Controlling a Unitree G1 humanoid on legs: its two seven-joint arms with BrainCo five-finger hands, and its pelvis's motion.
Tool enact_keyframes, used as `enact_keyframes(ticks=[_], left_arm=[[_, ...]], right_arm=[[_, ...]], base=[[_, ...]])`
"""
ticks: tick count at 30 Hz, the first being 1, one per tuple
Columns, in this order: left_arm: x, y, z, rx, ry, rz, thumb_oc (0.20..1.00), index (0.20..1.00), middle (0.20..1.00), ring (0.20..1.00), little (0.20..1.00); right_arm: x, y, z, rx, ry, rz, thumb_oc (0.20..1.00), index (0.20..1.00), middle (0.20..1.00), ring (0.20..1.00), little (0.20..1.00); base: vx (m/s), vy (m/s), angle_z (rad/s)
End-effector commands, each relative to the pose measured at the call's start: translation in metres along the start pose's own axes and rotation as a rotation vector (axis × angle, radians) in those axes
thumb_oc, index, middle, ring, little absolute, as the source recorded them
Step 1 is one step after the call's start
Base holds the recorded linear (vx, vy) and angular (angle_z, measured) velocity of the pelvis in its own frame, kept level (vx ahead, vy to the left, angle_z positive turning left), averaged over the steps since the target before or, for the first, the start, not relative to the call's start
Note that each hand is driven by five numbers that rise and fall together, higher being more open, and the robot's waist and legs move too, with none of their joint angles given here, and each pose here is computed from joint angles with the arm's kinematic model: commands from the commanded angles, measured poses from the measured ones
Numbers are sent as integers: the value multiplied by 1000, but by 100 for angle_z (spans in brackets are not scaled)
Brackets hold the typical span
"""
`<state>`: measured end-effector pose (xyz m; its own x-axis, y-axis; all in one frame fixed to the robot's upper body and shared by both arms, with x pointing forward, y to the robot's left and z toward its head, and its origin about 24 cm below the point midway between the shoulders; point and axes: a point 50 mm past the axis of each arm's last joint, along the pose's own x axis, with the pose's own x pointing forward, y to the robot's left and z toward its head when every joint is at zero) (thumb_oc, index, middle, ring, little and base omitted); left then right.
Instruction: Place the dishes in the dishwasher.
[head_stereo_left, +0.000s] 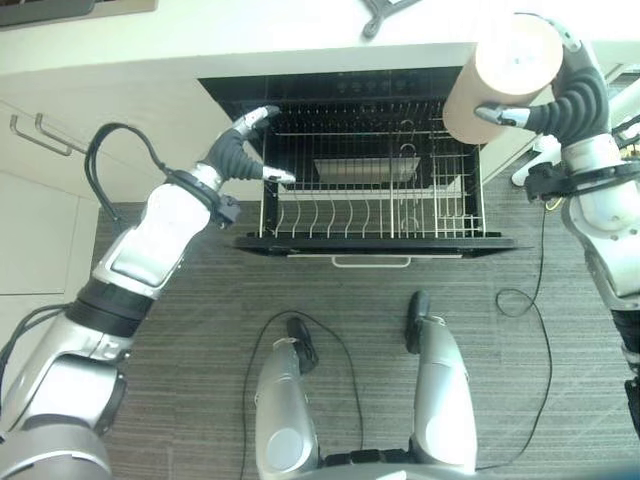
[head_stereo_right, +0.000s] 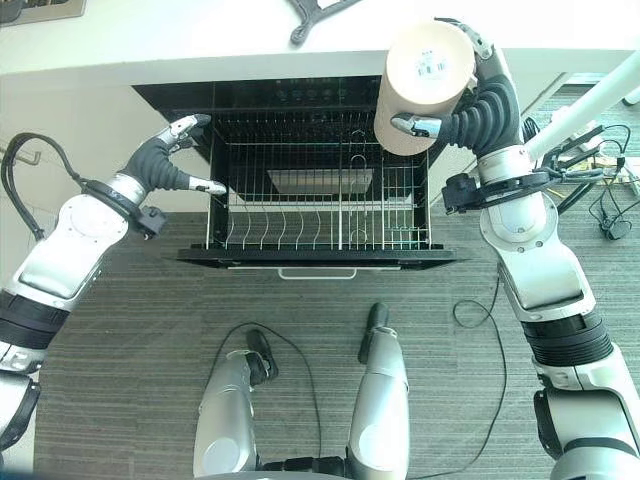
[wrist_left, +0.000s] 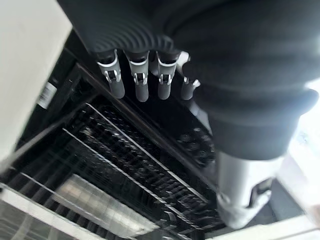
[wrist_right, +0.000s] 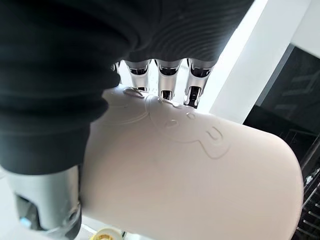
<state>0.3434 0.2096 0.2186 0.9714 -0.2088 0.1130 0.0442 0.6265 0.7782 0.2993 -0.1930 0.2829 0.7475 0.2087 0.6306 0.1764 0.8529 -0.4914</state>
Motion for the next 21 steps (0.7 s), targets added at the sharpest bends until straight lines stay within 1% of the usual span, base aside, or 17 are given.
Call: enact_keyframes(ticks=[1,2,3,4,8,10,11,12,14,17,18,21], left_arm=[[2,-2,-14,173,158,-67,1000,1000,1000,1000,1000],[3,-1,-19,203,201,-86,1000,1000,1000,1000,1000],[4,-1,-37,243,337,-170,1000,1000,1000,1000,1000],[4,-1,-38,249,348,-187,1000,1000,1000,1000,1000],[1,-20,-55,282,457,-336,1000,1000,1000,1000,1000],[-1,-25,-61,313,488,-385,1000,1000,1000,1000,1000],[-3,-36,-67,330,510,-443,1000,1000,1000,1000,1000],[-3,-36,-67,332,513,-447,1000,1000,1000,1000,1000],[-9,-53,-77,379,560,-531,1000,1000,1000,1000,1000],[-17,-67,-87,424,595,-631,1000,1000,1000,1000,1000],[-21,-83,-94,451,608,-669,1000,1000,1000,1000,1000],[-23,-94,-97,457,612,-690,1000,1000,1000,1000,1000]], right_arm=[[13,-9,32,-5,-146,-5,200,200,200,200,200],[14,-9,34,-10,-151,4,200,200,200,200,200],[17,-10,39,-17,-162,29,200,200,200,200,200],[18,-10,40,-18,-164,31,200,200,200,200,200],[21,-9,47,-30,-187,69,200,200,200,200,200],[21,-9,49,-33,-195,79,200,200,200,200,200],[22,-8,51,-35,-205,89,200,200,200,200,200],[22,-8,51,-36,-205,89,200,200,200,200,200],[22,-9,54,-42,-216,99,200,200,200,200,200],[22,-9,55,-48,-223,106,200,200,200,200,200],[24,-7,57,-45,-232,111,200,200,200,200,200],[25,-6,59,-42,-236,123,200,200,200,200,200]], base=[[-1,89,-5],[-4,125,-7],[-6,96,-10],[-8,109,-10],[0,81,-8],[0,79,-8],[1,57,-9],[-3,58,-12],[-2,51,-9],[0,31,-6],[2,18,-4],[0,0,0]])
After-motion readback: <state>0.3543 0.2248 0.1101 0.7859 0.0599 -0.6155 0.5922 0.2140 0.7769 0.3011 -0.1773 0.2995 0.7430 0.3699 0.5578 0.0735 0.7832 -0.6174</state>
